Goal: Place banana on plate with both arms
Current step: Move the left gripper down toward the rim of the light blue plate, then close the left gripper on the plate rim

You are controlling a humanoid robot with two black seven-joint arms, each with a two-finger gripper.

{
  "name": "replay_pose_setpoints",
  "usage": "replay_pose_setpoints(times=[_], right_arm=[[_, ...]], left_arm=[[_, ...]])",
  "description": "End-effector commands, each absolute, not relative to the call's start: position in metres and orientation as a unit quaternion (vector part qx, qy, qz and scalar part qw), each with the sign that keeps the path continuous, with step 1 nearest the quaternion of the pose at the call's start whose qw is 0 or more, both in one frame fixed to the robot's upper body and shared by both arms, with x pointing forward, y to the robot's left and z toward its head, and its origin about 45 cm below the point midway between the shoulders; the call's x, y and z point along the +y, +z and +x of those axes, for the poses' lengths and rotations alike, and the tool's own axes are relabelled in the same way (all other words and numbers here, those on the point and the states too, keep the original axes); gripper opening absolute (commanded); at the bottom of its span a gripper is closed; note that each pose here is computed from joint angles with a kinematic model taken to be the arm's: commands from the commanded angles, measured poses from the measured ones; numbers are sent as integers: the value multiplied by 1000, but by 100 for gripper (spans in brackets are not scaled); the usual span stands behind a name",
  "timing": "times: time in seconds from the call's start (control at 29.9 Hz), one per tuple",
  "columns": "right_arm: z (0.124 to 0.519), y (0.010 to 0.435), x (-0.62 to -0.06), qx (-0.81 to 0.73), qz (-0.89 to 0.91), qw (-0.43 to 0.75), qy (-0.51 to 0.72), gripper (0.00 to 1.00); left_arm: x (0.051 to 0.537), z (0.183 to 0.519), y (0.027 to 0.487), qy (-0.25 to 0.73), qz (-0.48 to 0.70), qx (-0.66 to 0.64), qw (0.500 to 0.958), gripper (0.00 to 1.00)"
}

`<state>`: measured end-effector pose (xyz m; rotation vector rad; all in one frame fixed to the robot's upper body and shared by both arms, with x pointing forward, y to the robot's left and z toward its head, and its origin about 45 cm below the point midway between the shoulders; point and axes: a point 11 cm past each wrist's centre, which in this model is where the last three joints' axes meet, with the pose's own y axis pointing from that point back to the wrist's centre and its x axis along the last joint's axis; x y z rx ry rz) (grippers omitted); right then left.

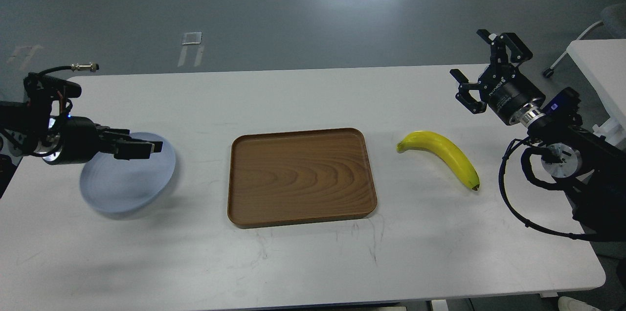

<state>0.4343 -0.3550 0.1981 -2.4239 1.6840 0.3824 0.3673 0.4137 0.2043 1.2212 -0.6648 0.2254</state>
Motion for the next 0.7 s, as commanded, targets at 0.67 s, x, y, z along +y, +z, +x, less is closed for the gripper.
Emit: replay_pose_setpoints(times=[0.67], right_arm=[[434, 198, -355, 564, -812, 84, 128, 100]], left_arm=[[494, 351, 154, 204, 618, -196, 734, 91]])
